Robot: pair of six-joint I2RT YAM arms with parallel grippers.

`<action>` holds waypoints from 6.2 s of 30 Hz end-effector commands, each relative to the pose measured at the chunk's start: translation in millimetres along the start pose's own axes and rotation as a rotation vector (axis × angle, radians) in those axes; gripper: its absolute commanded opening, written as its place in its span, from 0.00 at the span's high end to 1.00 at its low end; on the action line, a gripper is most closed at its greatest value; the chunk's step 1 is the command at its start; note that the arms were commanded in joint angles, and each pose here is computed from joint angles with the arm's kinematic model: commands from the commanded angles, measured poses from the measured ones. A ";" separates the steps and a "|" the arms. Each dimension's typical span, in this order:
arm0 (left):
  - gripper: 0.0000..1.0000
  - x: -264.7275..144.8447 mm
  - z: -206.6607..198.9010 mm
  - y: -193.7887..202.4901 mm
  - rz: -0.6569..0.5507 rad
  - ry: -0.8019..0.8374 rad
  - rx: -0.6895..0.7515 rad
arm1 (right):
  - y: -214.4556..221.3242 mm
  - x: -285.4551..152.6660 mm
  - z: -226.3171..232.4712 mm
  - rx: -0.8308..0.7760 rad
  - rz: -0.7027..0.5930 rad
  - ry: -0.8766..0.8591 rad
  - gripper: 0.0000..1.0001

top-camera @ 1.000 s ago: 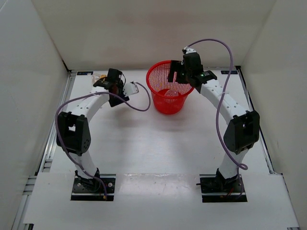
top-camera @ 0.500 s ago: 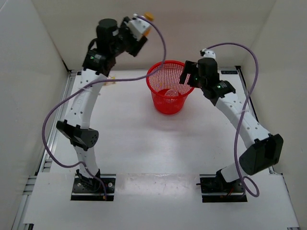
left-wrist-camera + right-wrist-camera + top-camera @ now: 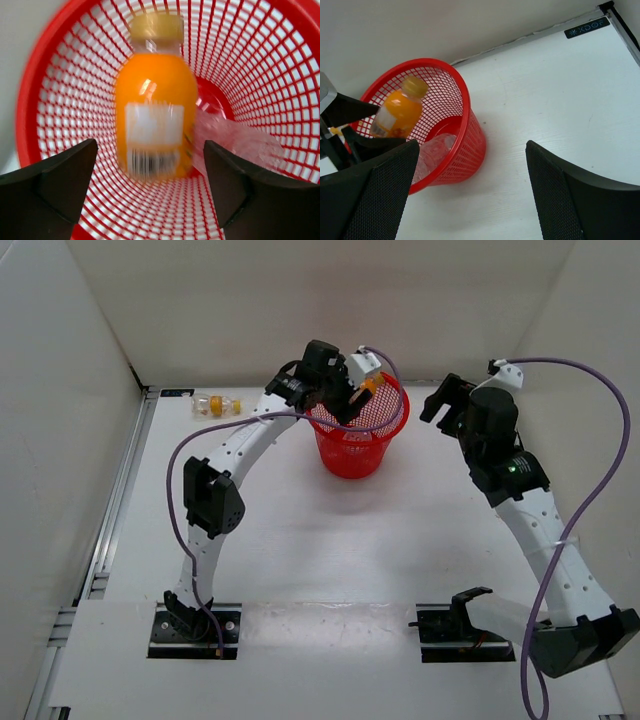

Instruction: Put the plastic bottles in the bin

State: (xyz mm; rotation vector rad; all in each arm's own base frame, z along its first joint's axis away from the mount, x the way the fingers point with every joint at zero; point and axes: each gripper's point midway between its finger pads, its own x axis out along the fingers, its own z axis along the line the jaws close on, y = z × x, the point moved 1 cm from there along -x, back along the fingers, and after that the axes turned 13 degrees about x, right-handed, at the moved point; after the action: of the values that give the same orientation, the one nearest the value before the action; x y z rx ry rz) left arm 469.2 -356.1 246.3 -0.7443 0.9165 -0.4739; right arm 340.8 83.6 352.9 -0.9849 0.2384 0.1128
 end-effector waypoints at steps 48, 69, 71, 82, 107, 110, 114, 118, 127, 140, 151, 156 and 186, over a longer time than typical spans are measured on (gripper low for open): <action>0.00 -108.1 219.7 372.4 0.886 -0.190 0.498 | -54.6 132.1 41.9 -0.030 -0.074 -0.085 0.09; 0.00 -57.5 254.7 422.4 0.684 -0.154 0.628 | -63.3 169.6 84.4 -0.093 -0.101 -0.101 0.08; 0.00 -50.1 274.7 419.6 0.671 -0.234 0.660 | -64.6 171.7 86.1 -0.091 -0.104 -0.103 0.07; 0.00 -4.0 279.2 407.6 0.562 -0.280 0.870 | -53.8 176.9 79.3 -0.113 -0.067 -0.077 0.07; 0.90 -90.1 290.2 313.0 0.429 -0.511 0.446 | -42.3 168.2 68.1 -0.117 -0.030 -0.055 0.07; 0.90 -105.3 274.8 294.5 0.396 -0.523 0.351 | -46.9 156.0 69.6 -0.114 -0.033 -0.071 0.06; 0.90 -132.3 265.3 259.5 0.330 -0.586 0.213 | -44.2 144.8 65.5 -0.116 -0.022 -0.074 0.06; 0.90 -165.3 258.3 187.6 0.123 -0.624 0.063 | -36.9 132.8 49.4 -0.111 0.000 -0.047 0.06; 0.90 -162.5 145.7 10.0 -0.334 -0.235 -0.064 | -14.6 114.3 2.7 -0.075 0.106 0.032 0.06; 0.60 -51.0 14.1 -34.0 -0.287 0.074 0.057 | -1.3 80.1 -33.5 -0.079 0.106 0.100 0.05; 0.00 -56.3 50.6 -62.8 -0.211 -0.177 0.198 | -13.5 74.8 -36.0 -0.120 0.075 0.082 0.03; 0.00 -92.7 79.9 -56.9 -0.108 -0.362 0.213 | -10.5 82.6 -34.7 -0.084 0.093 0.057 0.02; 0.00 -386.2 -158.0 346.6 0.836 -0.595 -0.504 | 102.6 -20.5 -86.0 0.452 0.370 0.215 0.01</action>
State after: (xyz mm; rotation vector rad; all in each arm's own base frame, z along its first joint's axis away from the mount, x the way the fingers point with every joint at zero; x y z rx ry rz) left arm 162.8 72.0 147.9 -0.7382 0.6476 0.6822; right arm 302.2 65.5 227.8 -0.5576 0.6294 0.2795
